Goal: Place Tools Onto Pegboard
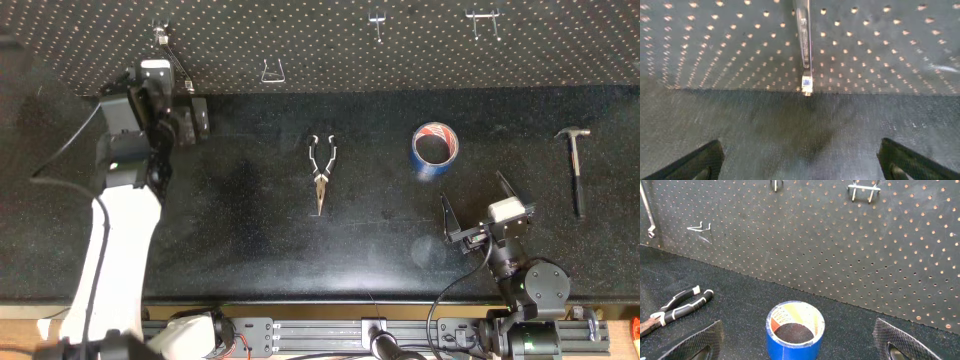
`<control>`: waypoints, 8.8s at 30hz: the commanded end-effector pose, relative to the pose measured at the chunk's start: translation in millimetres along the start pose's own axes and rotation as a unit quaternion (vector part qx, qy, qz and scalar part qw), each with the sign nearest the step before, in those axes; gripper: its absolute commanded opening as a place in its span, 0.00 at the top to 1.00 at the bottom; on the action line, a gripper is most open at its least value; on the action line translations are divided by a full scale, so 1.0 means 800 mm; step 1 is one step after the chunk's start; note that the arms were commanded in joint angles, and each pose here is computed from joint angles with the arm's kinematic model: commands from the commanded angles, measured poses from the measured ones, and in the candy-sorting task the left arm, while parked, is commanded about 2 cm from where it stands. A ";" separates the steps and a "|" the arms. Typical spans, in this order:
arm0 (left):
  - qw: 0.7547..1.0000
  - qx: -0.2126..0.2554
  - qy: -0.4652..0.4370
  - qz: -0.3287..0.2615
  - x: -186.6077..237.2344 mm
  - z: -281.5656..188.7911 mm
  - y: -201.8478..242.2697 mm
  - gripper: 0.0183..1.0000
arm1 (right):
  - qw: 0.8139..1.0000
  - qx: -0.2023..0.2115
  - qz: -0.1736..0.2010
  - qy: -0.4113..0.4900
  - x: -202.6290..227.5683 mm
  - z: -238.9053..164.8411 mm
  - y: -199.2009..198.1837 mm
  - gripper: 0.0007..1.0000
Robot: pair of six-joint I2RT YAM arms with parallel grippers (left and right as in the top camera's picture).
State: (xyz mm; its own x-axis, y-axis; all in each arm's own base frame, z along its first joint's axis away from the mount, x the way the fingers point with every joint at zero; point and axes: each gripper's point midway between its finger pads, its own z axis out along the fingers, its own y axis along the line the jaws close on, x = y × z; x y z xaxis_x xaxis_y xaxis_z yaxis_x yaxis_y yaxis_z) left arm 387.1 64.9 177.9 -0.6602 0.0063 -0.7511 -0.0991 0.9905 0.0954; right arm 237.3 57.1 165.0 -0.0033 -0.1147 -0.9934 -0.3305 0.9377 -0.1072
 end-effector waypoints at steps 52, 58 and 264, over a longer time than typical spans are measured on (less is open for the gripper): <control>0.931 0.090 0.354 0.016 0.166 0.044 -0.324 0.00 | 1.000 -0.004 0.009 0.000 0.001 0.000 0.003 0.02; 0.929 0.087 0.360 0.018 0.172 0.048 -0.324 0.00 | 1.000 -0.004 0.009 0.000 0.001 0.000 0.003 0.02; 0.946 0.039 -0.315 -0.070 0.136 -0.123 -0.048 0.00 | 0.990 0.003 0.140 0.000 -0.024 0.001 -0.004 0.02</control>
State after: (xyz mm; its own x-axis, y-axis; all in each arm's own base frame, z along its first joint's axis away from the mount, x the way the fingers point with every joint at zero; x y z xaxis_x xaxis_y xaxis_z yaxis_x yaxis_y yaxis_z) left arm 246.0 18.2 157.0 -0.0683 -0.0726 -0.9950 -0.1043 0.9924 -0.0653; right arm 237.3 56.9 166.4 -0.0466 -0.0029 -0.9989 -0.3267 0.9451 0.0125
